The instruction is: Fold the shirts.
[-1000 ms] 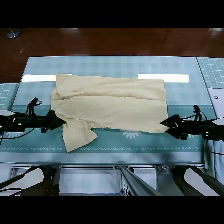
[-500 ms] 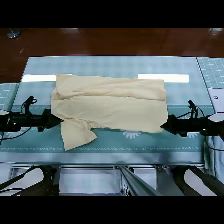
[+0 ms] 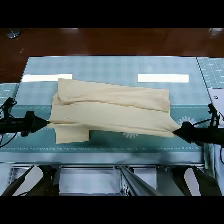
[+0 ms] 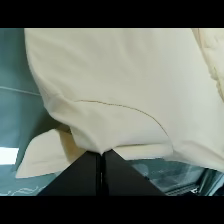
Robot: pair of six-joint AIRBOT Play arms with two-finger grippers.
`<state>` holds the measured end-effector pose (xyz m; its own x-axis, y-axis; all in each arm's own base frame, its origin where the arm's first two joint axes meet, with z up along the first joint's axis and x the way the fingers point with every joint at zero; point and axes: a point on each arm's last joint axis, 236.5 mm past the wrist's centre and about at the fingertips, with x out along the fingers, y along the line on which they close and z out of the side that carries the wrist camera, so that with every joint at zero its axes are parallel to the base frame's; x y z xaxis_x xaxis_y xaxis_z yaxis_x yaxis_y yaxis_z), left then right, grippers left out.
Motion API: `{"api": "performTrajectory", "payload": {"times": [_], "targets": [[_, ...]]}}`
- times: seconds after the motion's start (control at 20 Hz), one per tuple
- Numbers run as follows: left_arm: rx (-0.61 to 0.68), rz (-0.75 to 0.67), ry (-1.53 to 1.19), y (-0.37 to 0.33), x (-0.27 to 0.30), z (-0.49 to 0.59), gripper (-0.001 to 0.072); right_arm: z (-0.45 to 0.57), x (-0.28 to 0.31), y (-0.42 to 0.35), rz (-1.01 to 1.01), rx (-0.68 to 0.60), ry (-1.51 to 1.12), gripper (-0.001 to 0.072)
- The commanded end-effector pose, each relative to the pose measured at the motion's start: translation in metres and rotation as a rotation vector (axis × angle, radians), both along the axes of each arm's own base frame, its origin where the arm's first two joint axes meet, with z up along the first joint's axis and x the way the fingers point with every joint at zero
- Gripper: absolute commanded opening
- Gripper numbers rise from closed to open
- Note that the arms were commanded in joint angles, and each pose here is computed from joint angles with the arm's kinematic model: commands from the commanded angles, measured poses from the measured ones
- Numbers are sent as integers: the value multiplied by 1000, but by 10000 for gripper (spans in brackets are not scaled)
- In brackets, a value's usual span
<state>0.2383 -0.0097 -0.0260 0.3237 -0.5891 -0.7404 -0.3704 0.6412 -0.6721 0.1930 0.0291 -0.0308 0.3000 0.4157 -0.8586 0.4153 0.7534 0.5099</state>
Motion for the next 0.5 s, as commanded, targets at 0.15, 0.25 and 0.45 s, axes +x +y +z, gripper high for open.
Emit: {"api": "performTrajectory", "payload": {"times": [0.15,0.25,0.45], "targets": [[152,-24,-90,-2,22,5,31,10,25,-3,-16,3,-121,18],[214,-3,-144,-1,54,1,31,1,41,-2,4,8,-133,18],[200,-60,-230,-27,129,22,31,-11,91,-9,7,2,-121,18]]}}
